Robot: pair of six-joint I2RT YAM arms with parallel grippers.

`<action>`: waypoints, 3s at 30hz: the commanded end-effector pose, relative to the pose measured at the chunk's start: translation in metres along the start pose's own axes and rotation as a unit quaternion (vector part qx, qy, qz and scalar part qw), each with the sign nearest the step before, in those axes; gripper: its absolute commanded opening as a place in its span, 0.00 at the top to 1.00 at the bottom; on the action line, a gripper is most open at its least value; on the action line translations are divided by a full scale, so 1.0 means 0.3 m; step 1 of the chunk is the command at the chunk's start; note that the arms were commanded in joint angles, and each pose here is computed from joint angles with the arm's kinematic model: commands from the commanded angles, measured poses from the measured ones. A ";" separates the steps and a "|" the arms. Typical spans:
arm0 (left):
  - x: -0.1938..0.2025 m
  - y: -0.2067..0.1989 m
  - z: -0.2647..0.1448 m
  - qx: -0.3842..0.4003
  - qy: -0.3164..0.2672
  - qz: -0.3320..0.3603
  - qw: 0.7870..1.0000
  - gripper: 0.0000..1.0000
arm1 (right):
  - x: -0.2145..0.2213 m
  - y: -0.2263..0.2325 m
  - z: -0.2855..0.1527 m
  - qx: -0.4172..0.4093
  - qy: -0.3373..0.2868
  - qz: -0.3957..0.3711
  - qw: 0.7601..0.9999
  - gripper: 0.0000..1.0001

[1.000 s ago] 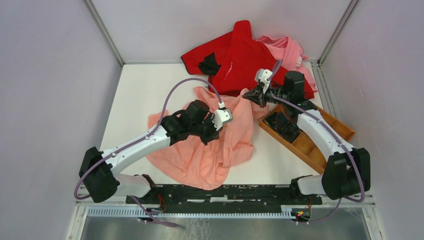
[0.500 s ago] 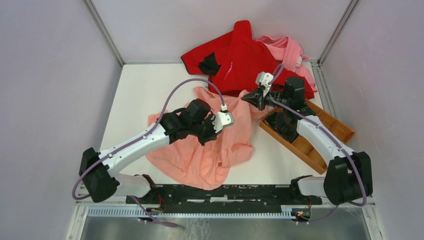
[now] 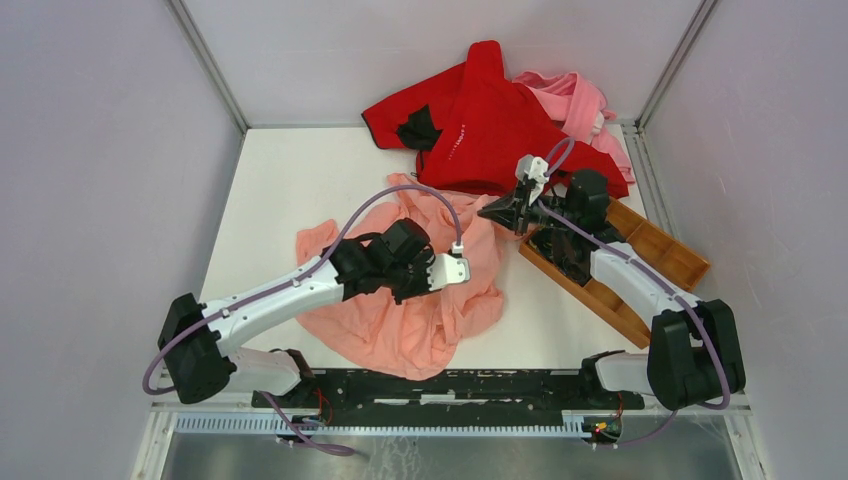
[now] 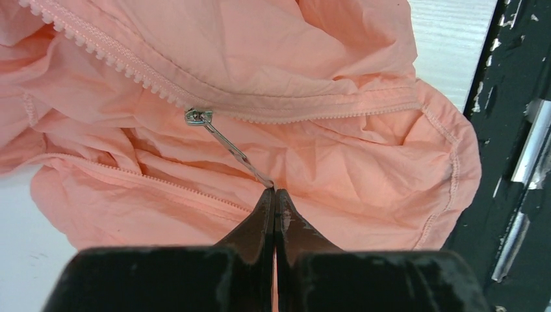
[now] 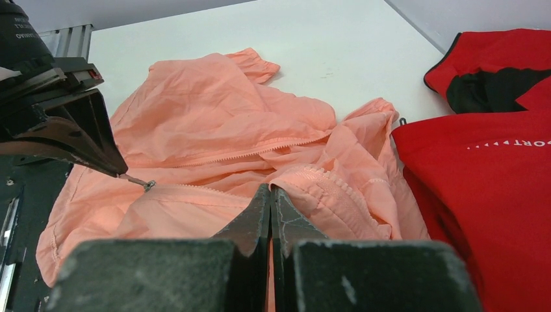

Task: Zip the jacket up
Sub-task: Adjust the zipper on the jacket.

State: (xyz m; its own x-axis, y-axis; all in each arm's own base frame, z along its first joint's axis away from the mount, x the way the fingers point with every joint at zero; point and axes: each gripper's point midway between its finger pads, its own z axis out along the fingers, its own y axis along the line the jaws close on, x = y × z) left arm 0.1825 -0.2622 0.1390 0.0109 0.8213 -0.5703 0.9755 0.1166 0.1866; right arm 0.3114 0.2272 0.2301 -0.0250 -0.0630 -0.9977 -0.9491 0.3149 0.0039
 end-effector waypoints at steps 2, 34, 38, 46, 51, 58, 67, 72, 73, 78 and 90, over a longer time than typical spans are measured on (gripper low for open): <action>0.030 0.002 -0.018 -0.010 0.020 0.048 0.999 0.98 | -0.065 -0.005 -0.007 0.007 -0.023 -0.034 0.999 1.00; 0.030 0.048 -0.076 -0.084 -0.021 0.110 0.990 0.98 | -0.010 0.010 -0.044 0.002 0.005 -0.059 0.998 1.00; -0.026 0.001 -0.083 -0.060 -0.065 0.131 0.987 0.98 | -0.018 0.028 -0.024 -0.013 -0.002 -0.050 0.999 1.00; -0.117 -0.082 -0.031 0.002 -0.125 0.159 0.979 0.98 | -0.040 0.087 0.007 -0.052 -0.023 -0.042 0.998 1.00; -0.106 -0.147 0.007 0.032 -0.095 0.209 0.973 0.98 | -0.049 0.079 0.011 -0.056 -0.027 -0.033 0.997 1.00; 0.089 -0.107 0.006 0.002 0.030 0.226 0.974 0.98 | -0.034 0.051 -0.021 -0.034 -0.023 -0.033 0.999 1.00; -0.002 -0.088 -0.037 -0.032 -0.035 0.197 0.979 0.98 | 0.000 0.053 -0.026 -0.033 -0.012 -0.029 0.999 1.00; -0.159 -0.155 -0.063 0.012 -0.160 0.135 0.978 0.98 | 0.012 0.104 -0.032 -0.064 -0.016 -0.041 0.997 1.00; -0.171 -0.168 -0.058 0.025 -0.170 0.119 0.978 0.98 | 0.015 0.114 -0.033 -0.070 -0.016 -0.045 0.996 1.00; -0.250 -0.233 -0.031 0.123 -0.224 0.014 0.967 0.98 | 0.027 0.139 -0.036 -0.088 -0.014 -0.059 0.994 1.00; -0.332 -0.057 -0.104 0.115 -0.332 -0.185 0.918 0.49 | 0.071 0.175 -0.052 -0.111 -0.001 -0.085 0.990 1.00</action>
State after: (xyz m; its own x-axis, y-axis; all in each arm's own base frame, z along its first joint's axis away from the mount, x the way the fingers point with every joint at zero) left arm 0.1506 -0.3240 0.1703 -0.2095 0.4237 -0.8813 0.9776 0.1097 -0.1797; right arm 0.2660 0.2270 0.2057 0.0743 -0.1028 -0.9919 -0.9875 0.1311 -0.0875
